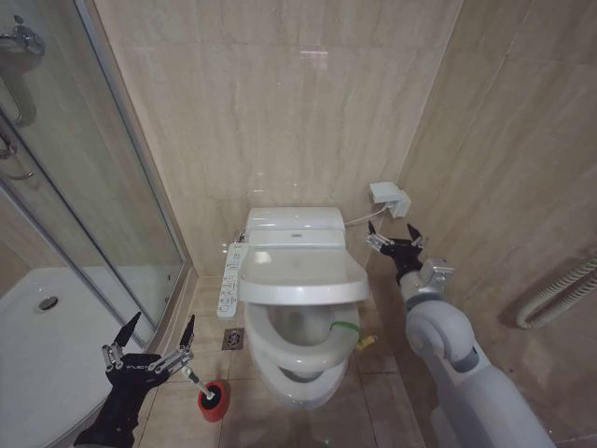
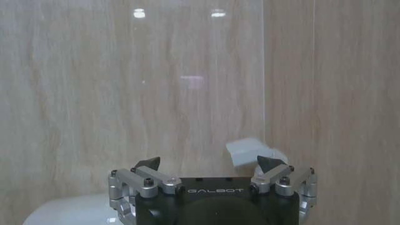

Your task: Open the toilet lid, clean the toilet bowl with a toilet brush, close the toilet lid, and flush.

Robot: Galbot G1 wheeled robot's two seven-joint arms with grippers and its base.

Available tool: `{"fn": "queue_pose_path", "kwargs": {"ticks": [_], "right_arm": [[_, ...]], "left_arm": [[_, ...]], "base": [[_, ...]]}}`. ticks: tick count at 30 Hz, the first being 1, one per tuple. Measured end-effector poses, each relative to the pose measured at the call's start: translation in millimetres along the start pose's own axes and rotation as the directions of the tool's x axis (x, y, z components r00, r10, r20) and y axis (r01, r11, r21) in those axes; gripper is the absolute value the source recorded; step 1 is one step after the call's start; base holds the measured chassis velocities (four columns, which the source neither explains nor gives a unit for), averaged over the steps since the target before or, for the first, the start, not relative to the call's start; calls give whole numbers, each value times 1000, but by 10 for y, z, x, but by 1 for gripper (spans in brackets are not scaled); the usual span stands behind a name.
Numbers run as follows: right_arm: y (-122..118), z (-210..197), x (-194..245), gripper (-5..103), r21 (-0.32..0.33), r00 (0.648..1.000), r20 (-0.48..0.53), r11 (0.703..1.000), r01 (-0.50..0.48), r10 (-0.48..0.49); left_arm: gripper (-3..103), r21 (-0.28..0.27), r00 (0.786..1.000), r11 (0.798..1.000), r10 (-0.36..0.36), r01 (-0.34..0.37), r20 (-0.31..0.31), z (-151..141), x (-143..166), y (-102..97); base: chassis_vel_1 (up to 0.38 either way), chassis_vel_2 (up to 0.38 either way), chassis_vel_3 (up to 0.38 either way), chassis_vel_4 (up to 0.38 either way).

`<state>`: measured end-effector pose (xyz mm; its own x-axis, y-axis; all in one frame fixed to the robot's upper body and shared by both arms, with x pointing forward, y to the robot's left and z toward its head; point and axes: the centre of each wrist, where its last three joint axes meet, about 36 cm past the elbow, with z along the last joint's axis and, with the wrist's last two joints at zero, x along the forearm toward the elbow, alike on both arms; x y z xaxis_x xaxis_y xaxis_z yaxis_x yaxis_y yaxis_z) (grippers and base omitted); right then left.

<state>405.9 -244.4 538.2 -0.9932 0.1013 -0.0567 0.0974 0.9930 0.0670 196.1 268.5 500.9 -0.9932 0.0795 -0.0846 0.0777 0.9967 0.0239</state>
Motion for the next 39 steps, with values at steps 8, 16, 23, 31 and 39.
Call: {"fn": "queue_pose_path", "kwargs": {"ticks": [8, 16, 23, 31, 39], "right_arm": [[70, 238, 338, 100, -9, 999, -50, 1000, -17, 17], [130, 478, 797, 100, -8, 996, -82, 999, 37, -37], [115, 431, 1127, 100, -25, 992, -57, 993, 112, -113], [35, 491, 1345, 100, 8, 991, -34, 991, 132, -131], [-18, 467, 1563, 100, 51, 993, -39, 992, 115, -113]], "left_arm": [[100, 0, 1000, 1000, 0, 0, 0, 0, 0, 0], [100, 0, 1000, 1000, 0, 0, 0, 0, 0, 0], [100, 0, 1000, 1000, 0, 0, 0, 0, 0, 0], [100, 0, 1000, 1000, 0, 0, 0, 0, 0, 0], [100, 0, 1000, 1000, 0, 0, 0, 0, 0, 0]], "base": [[0, 0, 0, 0], [0, 0, 0, 0], [0, 0, 0, 0], [0, 0, 0, 0], [0, 0, 0, 0]]}}
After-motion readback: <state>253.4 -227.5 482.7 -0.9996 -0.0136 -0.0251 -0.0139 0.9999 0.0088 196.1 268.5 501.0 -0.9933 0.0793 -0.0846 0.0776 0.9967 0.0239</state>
